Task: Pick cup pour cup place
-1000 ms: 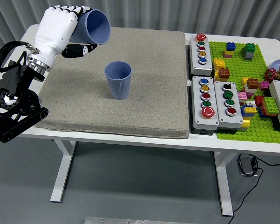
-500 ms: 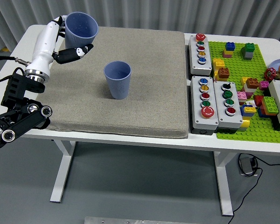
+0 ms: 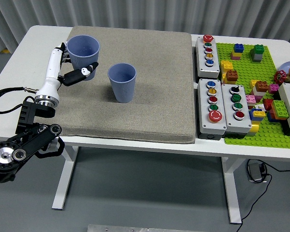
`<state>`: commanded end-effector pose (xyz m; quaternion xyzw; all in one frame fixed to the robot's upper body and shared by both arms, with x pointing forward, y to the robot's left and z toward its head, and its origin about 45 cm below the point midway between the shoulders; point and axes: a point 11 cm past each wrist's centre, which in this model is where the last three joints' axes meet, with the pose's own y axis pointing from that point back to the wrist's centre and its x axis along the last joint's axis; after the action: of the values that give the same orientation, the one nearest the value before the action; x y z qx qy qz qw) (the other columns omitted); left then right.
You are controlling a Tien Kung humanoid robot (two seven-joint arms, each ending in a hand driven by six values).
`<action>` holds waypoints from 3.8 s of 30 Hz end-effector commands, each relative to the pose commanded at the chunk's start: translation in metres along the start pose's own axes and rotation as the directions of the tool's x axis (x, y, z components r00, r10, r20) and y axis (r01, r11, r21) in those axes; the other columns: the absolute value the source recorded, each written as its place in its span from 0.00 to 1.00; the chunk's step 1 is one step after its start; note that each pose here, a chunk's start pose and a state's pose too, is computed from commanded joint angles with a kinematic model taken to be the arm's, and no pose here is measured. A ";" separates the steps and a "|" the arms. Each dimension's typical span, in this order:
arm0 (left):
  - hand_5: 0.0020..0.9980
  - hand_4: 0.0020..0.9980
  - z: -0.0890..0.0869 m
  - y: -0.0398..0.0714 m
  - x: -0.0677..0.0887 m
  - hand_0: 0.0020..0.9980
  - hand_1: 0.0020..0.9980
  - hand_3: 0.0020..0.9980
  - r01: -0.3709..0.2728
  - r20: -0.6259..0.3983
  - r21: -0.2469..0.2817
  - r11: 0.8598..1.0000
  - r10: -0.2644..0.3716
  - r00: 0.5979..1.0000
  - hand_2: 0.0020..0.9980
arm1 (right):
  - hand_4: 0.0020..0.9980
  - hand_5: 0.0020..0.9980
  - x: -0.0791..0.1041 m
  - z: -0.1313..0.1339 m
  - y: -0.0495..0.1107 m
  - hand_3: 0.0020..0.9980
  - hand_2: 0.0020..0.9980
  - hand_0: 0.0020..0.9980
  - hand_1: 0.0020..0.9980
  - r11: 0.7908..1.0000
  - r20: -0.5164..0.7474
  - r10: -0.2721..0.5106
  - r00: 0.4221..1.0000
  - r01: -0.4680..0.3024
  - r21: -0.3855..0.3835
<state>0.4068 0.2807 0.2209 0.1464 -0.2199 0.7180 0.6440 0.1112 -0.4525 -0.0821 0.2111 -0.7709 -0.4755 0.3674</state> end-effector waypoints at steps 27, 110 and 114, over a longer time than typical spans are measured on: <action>0.06 0.71 -0.046 0.027 -0.026 0.56 0.60 0.61 -0.025 -0.094 -0.007 1.000 0.024 0.995 0.65 | 0.00 0.07 -0.002 0.001 0.000 0.57 0.56 0.68 0.60 1.000 -0.005 0.000 1.000 0.000 0.000; 0.38 0.93 -0.083 0.032 -0.013 0.72 0.75 0.84 -0.047 0.026 0.016 0.999 0.047 0.999 0.88 | 0.00 0.07 -0.002 0.003 0.000 0.57 0.56 0.67 0.60 1.000 -0.004 0.003 1.000 -0.004 -0.005; 0.39 0.94 -0.082 0.032 -0.013 0.77 0.80 0.97 -0.043 0.036 0.016 0.999 0.043 0.998 0.96 | 0.00 0.06 -0.002 0.004 0.000 0.57 0.56 0.67 0.60 1.000 -0.004 0.004 1.000 -0.004 -0.005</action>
<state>0.3832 0.3082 0.1397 0.1600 -0.2285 0.7307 0.6231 0.1097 -0.4492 -0.0836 0.2095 -0.7693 -0.4766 0.3703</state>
